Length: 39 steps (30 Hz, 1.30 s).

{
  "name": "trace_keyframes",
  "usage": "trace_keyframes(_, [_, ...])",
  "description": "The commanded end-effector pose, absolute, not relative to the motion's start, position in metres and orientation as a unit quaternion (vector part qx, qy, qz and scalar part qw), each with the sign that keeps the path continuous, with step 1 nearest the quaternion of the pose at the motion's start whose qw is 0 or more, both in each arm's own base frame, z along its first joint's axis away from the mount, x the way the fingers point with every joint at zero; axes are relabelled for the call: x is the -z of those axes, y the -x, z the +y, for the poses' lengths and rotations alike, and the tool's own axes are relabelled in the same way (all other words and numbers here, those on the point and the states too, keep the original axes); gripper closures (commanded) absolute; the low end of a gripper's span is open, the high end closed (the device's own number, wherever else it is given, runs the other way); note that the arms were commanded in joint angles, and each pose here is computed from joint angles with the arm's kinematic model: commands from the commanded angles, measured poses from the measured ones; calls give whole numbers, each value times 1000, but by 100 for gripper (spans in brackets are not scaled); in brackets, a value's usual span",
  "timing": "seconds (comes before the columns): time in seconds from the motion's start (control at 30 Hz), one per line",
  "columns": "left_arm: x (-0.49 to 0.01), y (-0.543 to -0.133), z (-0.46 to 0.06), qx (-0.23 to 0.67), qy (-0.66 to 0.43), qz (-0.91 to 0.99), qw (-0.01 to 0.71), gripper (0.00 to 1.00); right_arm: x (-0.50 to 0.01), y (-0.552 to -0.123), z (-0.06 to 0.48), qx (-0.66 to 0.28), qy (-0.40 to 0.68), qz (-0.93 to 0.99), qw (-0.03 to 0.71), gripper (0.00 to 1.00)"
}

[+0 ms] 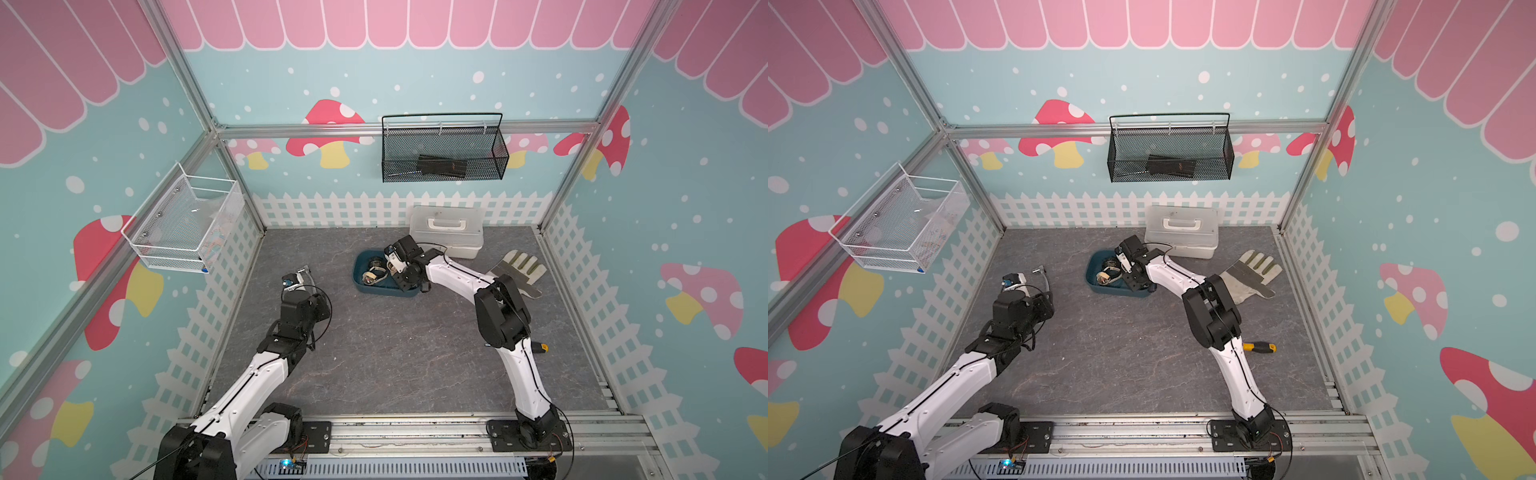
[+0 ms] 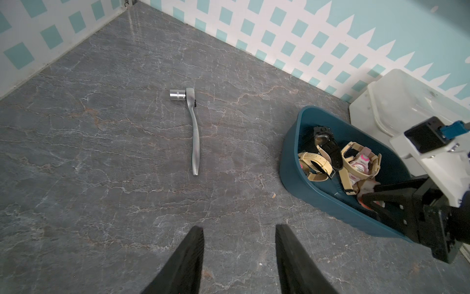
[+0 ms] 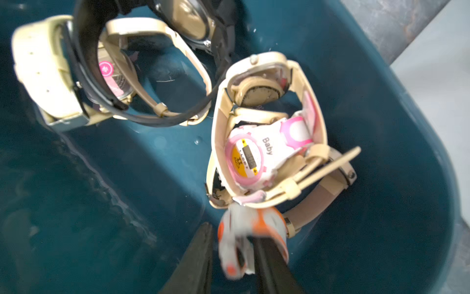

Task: Put the watch into the storage box
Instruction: Place the watch in the storage box, then reset both arms

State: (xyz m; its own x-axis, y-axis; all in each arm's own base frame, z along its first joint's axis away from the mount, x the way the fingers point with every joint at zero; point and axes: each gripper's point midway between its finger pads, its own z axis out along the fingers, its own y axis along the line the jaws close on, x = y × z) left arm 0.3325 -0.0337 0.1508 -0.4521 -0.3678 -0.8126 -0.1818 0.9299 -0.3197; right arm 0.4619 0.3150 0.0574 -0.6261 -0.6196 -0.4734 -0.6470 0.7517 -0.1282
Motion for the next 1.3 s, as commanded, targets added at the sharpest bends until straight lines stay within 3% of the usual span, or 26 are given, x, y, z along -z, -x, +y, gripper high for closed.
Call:
trace_keyframes(0.0, [-157,-335,-33,89,163,841,508,51,-100,-461,316,-44,347,892,288,66])
trace_keyframes(0.43, [-205,-356,-20,33,153,818,553,38,-241,-419,286,-77,331,836,430,39])
trace_keyframes(0.7, [-198,-350,16,-15,159,794,587,15,-252,-367,202,-33,261,817,512,1])
trace_keyframes(0.9, [-177,-355,33,-52,139,783,604,10,-220,-350,128,29,173,831,527,0])
trace_keyframes(1.0, [-164,-365,33,-45,122,782,609,1,-210,-349,93,83,128,829,538,0])
trace_keyframes(1.27, [-141,-383,30,-31,105,786,608,1,-169,-354,21,227,87,801,548,0])
